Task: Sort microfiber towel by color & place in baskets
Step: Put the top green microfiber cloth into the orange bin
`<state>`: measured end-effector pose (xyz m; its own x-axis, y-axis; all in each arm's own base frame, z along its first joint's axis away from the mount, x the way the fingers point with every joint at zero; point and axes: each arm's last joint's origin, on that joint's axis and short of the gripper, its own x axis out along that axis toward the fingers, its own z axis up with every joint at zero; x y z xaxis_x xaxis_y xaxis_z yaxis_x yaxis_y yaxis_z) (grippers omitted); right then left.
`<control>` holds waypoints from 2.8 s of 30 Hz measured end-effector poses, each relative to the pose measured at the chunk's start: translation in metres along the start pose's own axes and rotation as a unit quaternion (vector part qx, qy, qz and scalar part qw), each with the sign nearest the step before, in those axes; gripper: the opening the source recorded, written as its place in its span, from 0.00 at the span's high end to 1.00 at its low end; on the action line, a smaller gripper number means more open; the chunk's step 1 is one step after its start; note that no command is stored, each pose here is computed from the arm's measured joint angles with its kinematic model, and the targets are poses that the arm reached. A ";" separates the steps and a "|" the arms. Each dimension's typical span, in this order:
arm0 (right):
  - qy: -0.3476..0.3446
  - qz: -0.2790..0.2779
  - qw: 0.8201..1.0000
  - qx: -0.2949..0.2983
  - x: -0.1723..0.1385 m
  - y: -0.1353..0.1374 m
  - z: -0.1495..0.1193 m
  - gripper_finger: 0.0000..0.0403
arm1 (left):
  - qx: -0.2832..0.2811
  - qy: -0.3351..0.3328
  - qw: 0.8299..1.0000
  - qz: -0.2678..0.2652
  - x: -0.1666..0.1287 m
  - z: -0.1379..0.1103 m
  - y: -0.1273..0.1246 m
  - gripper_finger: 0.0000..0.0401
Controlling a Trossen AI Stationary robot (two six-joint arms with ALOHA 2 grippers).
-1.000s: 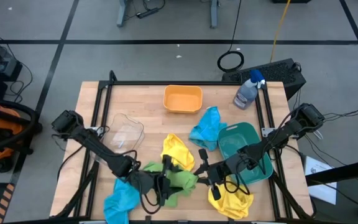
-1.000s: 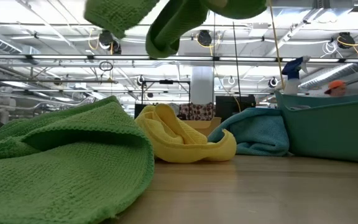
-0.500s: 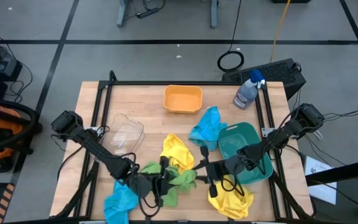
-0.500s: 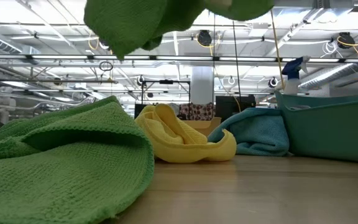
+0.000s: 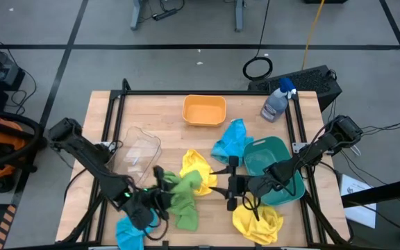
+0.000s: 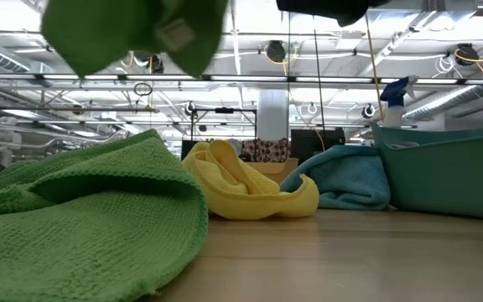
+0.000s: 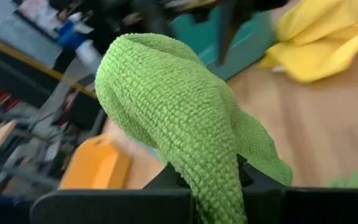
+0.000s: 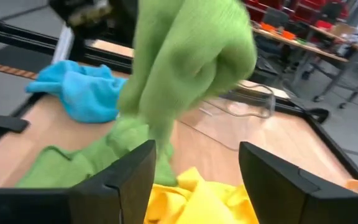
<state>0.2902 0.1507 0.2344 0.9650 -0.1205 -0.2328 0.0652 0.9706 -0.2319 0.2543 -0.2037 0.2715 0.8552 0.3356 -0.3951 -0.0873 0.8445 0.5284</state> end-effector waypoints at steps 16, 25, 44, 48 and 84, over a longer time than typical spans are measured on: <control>0.001 -0.015 1.000 0.000 0.000 -0.001 0.000 0.44 | -0.084 0.117 0.982 0.125 -0.067 -0.054 0.091 0.96; 0.003 -0.023 1.000 0.002 0.003 -0.006 0.000 0.44 | -0.034 0.077 0.976 0.203 -0.066 -0.052 0.115 0.96; 0.039 -0.026 0.999 -0.021 0.007 -0.011 -0.008 0.44 | 0.028 -0.012 0.996 0.089 0.058 -0.008 0.226 0.96; 0.084 -0.020 0.996 -0.020 0.004 -0.009 -0.019 0.44 | 0.026 -0.033 0.998 0.038 0.096 -0.032 0.261 0.96; 0.202 -0.016 0.978 0.056 -0.021 0.010 -0.045 0.44 | -0.033 0.074 0.996 0.026 0.229 -0.140 0.285 0.49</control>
<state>0.2595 0.1531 0.1940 0.7848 -0.2016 -0.5861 0.1434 0.9790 -0.1449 0.3538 0.1724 0.2262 0.7648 0.4328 -0.4771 -0.1673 0.8487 0.5017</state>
